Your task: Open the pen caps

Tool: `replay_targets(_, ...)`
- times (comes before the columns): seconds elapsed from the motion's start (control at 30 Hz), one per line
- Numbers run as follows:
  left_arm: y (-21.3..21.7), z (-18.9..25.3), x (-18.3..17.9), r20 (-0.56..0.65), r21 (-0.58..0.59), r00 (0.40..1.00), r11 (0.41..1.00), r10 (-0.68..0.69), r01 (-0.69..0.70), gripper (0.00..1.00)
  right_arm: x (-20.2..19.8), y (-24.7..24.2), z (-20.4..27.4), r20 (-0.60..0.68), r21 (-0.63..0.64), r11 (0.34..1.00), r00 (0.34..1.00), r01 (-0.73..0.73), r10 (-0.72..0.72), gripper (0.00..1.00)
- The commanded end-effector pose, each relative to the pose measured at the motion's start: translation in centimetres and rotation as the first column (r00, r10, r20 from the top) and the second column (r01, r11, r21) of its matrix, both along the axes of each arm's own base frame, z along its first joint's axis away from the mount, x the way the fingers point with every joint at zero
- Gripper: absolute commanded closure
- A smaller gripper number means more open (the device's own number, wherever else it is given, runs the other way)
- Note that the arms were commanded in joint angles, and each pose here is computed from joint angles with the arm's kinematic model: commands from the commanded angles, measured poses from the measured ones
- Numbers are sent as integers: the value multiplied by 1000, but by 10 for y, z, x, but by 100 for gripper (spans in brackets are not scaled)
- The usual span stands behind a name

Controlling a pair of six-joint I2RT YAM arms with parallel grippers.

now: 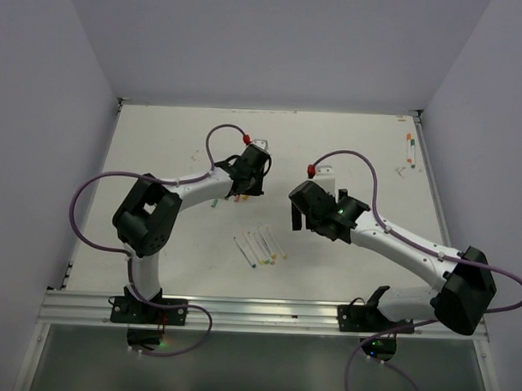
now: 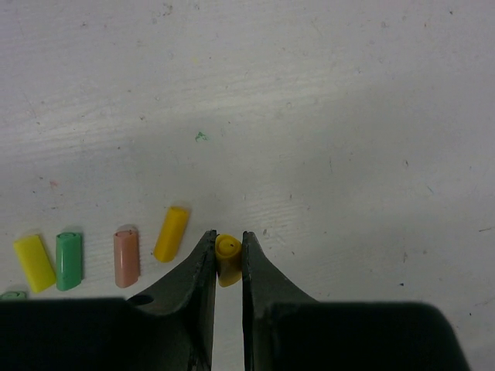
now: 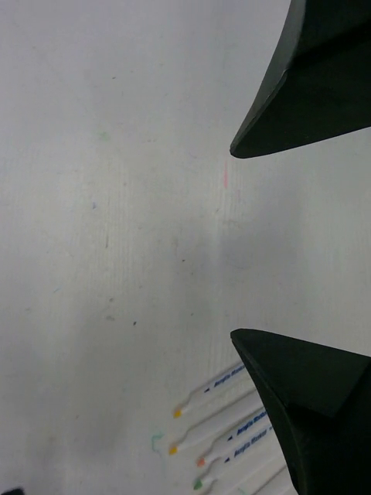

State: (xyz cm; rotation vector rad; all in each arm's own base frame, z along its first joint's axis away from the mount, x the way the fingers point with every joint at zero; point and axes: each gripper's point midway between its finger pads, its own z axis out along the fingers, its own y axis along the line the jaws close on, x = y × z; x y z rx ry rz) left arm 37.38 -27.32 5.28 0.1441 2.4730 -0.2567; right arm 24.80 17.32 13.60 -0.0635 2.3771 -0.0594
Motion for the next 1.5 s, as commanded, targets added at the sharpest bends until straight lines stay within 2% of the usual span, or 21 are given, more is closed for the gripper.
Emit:
replay_targets(0.0, 4, 3, 7, 28, 60, 1000, 998, 0, -2, 100, -14, -32, -2, -14, -63, 994, 996, 89, -90, 2)
replay_targets(0.07, 8, -3, 6, 21, 79, 1000, 997, 6, -7, 100, -14, -35, 7, 16, -24, 995, 995, 101, -101, 1)
replay_targets(0.33, 11, -16, 2, -3, 96, 1000, 995, 5, -5, 100, -19, -59, 36, 98, -18, 990, 986, 137, -135, 1)
replay_targets(0.43, 11, -20, 1, -10, 101, 1000, 995, 8, -7, 93, -20, -65, 52, 114, -10, 984, 978, 180, -177, 1)
replay_targets(0.53, 12, -21, 1, -10, 104, 1000, 994, 13, -12, 86, -21, -86, 71, 188, 1, 956, 939, 293, -288, 1)
replay_targets(0.57, 12, -21, 1, -11, 103, 1000, 995, 12, -11, 80, -22, -89, 71, 195, 7, 950, 932, 311, -306, 1)
replay_targets(0.83, 14, -17, 1, 6, 106, 1000, 994, 14, -15, 56, -12, -76, 58, 186, -39, 971, 956, 237, -226, 1)
replay_targets(0.87, 14, -15, 1, 9, 102, 1000, 995, 15, -16, 49, -11, -72, 52, 170, -55, 977, 966, 205, -194, 1)
replay_targets(0.97, 13, -4, 1, 38, 72, 999, 997, 12, -15, 38, -3, -77, 40, 129, -46, 971, 966, 233, -226, 1)
replay_targets(1.1, 3, 36, 2, 126, 2, 992, 1000, -29, 29, 32, 39, -109, 35, 78, 57, 944, 942, 324, -327, 1)
replay_targets(1.13, 0, 44, 2, 144, -14, 989, 999, -36, 39, 31, 54, -112, 40, 111, 92, 939, 934, 332, -341, 1)
replay_targets(1.27, -11, 81, -1, 214, -99, 974, 990, -80, 103, 31, 103, -154, 53, 161, 55, 909, 895, 412, -416, 1)
replay_targets(1.3, -17, 95, -4, 244, -142, 965, 981, -98, 135, 31, 119, -157, 41, 140, 47, 906, 895, 422, -424, 1)
replay_targets(1.47, -25, 128, -16, 324, -232, 936, 948, -135, 217, 30, 175, -197, 34, 171, 135, 874, 858, 467, -485, 4)
